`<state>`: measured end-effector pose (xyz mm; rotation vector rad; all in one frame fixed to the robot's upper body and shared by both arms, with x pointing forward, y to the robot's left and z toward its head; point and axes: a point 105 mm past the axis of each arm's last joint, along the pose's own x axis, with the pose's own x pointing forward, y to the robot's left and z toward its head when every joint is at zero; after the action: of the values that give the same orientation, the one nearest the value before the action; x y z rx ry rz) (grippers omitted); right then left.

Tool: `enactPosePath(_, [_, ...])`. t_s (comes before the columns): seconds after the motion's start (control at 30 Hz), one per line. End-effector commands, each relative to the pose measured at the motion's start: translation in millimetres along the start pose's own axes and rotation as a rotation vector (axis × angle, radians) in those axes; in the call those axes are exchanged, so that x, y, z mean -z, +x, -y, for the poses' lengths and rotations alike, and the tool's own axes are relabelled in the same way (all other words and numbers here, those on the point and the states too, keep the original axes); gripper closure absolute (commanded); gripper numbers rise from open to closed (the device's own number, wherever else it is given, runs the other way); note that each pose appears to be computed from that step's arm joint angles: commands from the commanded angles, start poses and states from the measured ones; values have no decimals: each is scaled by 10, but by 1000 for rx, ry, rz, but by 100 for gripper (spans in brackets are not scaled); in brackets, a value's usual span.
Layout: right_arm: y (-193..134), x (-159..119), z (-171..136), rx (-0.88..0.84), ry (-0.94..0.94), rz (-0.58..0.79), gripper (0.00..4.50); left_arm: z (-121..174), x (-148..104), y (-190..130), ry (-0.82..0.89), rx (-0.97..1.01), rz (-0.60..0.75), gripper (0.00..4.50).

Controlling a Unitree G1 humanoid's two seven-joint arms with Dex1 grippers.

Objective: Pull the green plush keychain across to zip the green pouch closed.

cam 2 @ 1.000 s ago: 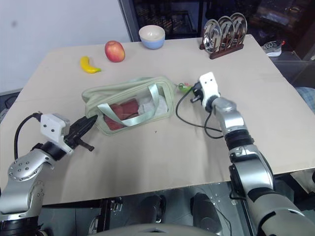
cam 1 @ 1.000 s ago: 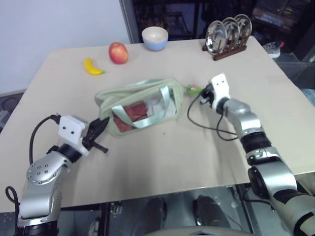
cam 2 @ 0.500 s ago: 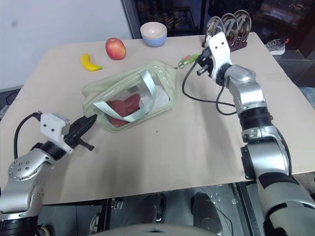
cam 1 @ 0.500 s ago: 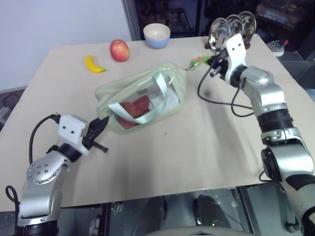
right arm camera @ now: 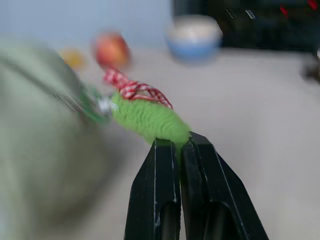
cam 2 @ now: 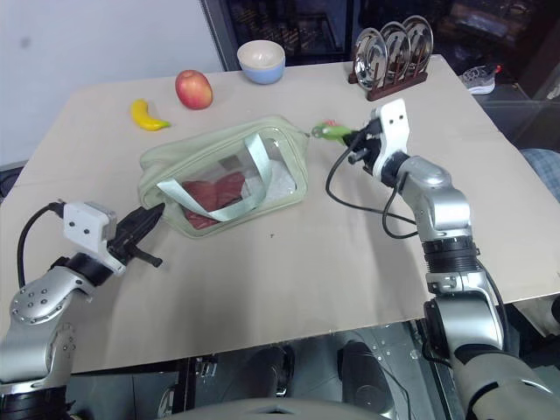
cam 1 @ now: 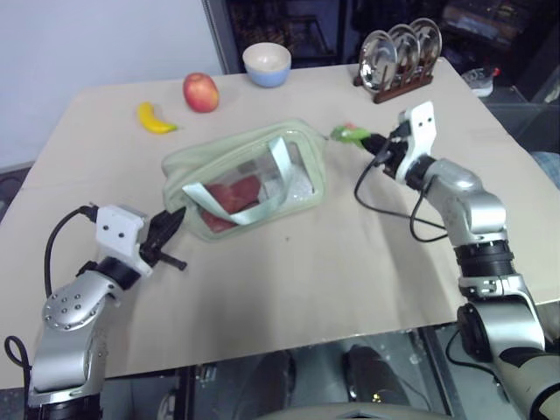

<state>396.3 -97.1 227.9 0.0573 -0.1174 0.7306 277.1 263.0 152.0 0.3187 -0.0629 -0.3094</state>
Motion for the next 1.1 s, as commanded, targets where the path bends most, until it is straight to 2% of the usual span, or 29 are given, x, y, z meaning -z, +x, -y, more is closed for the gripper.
enactPosePath(0.03, [-63, 21, 69, 39, -50, -31, 443, -106, 75, -23, 9, -37, -41, 450])
enactPosePath(0.13, [-105, 208, 113, 67, -122, -104, 443, -99, 79, -5, 14, -30, -40, 450])
enactPosePath(0.23, [-122, 173, 86, 70, -101, -86, 443, -96, 100, 11, -3, -29, -45, 450])
enactPosePath(0.3, [-166, 190, 175, 118, -124, -104, 443, -109, 122, 15, -13, -35, -53, 450])
enactPosePath(0.4, [-302, 363, 273, 158, -189, -169, 443, -155, 150, 23, -23, -63, -64, 450])
enactPosePath(0.57, [-381, 813, 59, 138, -152, -250, 443, -171, 153, 63, -25, -78, -61, 450])
enactPosePath(0.73, [-256, 923, -111, 165, -48, -234, 443, -152, 155, 89, -27, -79, -57, 450])
enactPosePath(0.83, [-238, 1076, -118, 199, -32, -273, 443, -169, 151, 99, -23, -86, -53, 450])
enactPosePath(1.0, [-409, 1315, 150, 309, -143, -409, 443, -218, 146, 92, -20, -106, -52, 450])
enactPosePath(1.1, [-437, 1394, 106, 266, -221, -453, 443, -226, 147, 90, -18, -113, -50, 450])
